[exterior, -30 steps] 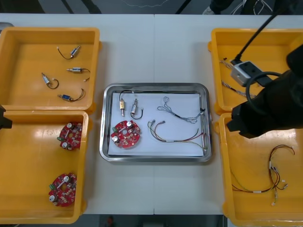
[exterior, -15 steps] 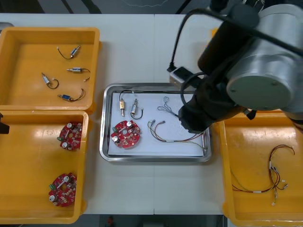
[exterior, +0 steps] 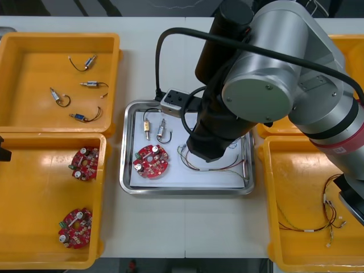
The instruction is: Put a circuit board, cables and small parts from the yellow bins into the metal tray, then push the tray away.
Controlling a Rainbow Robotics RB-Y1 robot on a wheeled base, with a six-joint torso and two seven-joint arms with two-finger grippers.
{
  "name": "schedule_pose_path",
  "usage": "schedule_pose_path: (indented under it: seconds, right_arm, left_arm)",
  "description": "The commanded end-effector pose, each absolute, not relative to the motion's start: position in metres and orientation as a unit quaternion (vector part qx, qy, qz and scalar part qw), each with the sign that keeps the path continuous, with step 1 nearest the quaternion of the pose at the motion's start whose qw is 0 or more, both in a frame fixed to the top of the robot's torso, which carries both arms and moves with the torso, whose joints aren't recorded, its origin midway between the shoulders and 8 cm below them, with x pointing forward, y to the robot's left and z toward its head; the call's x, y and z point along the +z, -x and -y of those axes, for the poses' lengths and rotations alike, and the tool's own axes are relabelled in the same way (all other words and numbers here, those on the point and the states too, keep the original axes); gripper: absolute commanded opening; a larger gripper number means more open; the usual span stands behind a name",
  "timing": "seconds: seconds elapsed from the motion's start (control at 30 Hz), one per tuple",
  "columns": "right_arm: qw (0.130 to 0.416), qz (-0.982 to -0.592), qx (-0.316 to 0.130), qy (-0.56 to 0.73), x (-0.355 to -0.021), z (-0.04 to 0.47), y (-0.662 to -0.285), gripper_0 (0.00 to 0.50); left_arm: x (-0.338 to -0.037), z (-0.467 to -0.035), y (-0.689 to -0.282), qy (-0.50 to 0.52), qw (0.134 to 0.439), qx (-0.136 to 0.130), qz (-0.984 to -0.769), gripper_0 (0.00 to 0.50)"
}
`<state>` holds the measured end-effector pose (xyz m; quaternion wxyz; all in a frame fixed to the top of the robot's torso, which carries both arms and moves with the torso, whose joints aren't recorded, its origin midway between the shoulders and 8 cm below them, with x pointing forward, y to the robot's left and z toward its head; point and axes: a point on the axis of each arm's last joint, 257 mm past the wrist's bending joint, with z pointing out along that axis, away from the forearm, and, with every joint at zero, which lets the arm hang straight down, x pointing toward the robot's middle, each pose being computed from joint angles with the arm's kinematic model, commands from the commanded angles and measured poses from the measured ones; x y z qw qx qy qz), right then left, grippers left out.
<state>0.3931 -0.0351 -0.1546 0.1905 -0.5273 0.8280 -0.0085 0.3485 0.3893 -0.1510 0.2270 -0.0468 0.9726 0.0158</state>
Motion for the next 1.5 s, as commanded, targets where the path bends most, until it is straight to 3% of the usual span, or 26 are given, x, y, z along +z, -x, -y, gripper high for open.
schedule_pose_path:
  seconds: [0.03, 0.3, 0.57, 0.8, 1.27, 1.5]
  right_arm:
    - [0.205, -0.786, -0.038, 0.583, -0.157, 0.015, -0.39, 0.5]
    - [0.207, -0.758, -0.045, 0.617, -0.185, 0.0, -0.376, 0.5]
    - [0.193, -0.743, -0.024, 0.641, -0.219, -0.008, -0.353, 0.5]
    - [0.198, -0.717, -0.065, 0.665, -0.245, -0.006, -0.344, 0.5]
    - [0.204, -0.697, -0.088, 0.682, -0.282, -0.007, -0.331, 0.5]
    - [0.192, -0.698, -0.092, 0.684, -0.297, -0.003, -0.33, 0.5]
  left_arm:
    - [-0.136, -0.401, -0.345, 0.001, 0.237, 0.05, -0.97, 0.5]
    - [-0.136, -0.401, -0.345, 0.001, 0.237, 0.05, -0.97, 0.5]
    - [-0.136, -0.401, -0.345, 0.001, 0.237, 0.05, -0.97, 0.5]
    - [-0.136, -0.401, -0.345, 0.001, 0.237, 0.05, -0.97, 0.5]
    - [-0.136, -0.401, -0.345, 0.001, 0.237, 0.05, -0.97, 0.5]
    - [-0.136, -0.401, -0.345, 0.001, 0.237, 0.05, -0.97, 0.5]
